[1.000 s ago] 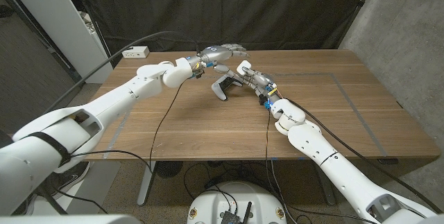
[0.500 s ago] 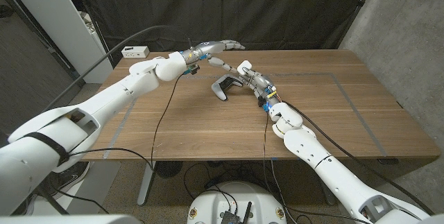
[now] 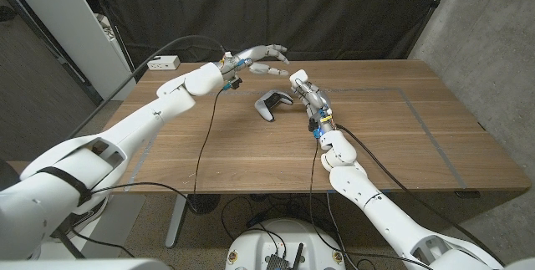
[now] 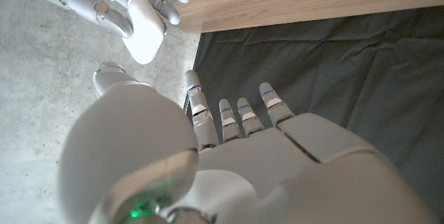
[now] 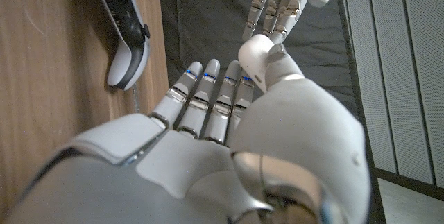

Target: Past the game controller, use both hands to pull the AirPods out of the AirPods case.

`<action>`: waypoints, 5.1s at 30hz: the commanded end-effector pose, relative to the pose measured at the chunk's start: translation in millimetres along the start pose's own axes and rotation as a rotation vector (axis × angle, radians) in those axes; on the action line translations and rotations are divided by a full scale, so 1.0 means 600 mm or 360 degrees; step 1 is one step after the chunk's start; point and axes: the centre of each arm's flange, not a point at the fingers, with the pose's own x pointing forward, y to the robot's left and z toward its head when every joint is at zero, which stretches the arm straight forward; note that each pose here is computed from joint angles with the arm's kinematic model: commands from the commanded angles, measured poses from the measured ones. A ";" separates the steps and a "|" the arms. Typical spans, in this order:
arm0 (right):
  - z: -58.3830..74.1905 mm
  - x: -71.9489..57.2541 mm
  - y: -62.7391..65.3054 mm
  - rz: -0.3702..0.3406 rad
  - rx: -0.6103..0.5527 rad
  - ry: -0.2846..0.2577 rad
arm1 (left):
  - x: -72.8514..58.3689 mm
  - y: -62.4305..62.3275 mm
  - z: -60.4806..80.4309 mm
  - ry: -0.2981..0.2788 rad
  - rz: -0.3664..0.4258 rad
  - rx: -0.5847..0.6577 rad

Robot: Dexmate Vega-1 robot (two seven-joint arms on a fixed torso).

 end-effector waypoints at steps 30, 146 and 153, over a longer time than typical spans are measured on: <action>-0.034 0.027 0.017 0.0125 0.0031 -0.0212 | 0.029 -0.003 -0.002 -0.0041 -0.0192 -0.0204; -0.038 0.033 0.010 0.0150 0.0035 -0.0095 | 0.020 -0.011 0.005 -0.0042 -0.0124 -0.0286; -0.036 0.033 0.006 0.0176 0.0017 -0.0074 | 0.018 -0.008 0.001 -0.0018 -0.0151 -0.0272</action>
